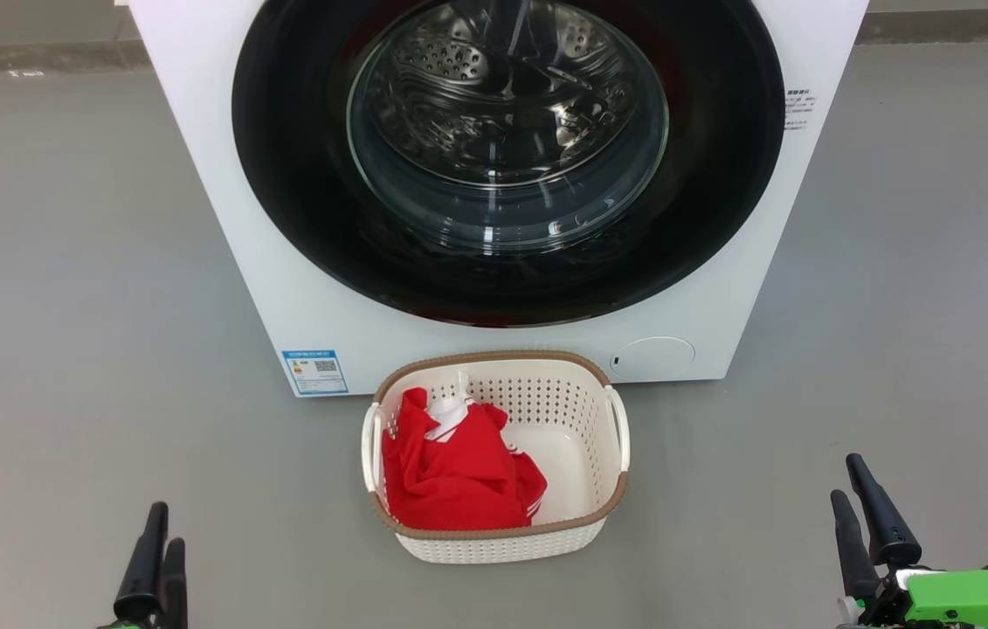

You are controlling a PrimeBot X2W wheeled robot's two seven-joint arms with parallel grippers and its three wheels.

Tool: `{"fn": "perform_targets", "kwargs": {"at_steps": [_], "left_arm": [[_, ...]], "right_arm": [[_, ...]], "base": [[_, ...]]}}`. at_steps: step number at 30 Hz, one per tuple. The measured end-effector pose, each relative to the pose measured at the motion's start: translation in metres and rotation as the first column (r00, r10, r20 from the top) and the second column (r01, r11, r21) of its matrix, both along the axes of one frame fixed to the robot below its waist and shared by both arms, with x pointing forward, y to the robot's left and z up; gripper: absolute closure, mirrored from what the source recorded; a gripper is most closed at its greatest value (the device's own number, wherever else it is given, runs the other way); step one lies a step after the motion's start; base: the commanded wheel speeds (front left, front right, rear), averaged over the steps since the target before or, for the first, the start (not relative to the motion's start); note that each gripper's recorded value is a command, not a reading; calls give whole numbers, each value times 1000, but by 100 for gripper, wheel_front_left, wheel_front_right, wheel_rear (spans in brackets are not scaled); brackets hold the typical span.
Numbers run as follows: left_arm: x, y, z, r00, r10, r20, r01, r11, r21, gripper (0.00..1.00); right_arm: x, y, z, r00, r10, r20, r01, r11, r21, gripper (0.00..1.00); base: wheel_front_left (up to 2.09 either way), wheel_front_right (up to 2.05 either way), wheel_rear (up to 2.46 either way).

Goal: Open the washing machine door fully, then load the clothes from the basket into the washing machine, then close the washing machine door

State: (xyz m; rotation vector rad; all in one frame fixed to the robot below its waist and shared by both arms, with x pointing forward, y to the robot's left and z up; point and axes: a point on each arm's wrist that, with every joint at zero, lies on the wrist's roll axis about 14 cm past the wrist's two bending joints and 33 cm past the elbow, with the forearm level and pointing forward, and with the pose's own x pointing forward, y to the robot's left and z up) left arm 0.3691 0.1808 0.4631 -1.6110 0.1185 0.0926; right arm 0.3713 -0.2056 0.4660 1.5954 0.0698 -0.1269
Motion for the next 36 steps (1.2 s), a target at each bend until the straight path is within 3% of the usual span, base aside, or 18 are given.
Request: {"fn": "perform_targets", "kwargs": {"at_steps": [28,36], "left_arm": [[4,2,14,998,39,44,-41,998,46,0],[5,1,20,998,28,62,-35,993,113,0]], "right_arm": [[8,9,20,998,8,62,-7,1000,-25,0],[12,12,28,996,20,82,-14,997,-74,0]], "base": [[0,0,0],[0,0,0]]}}
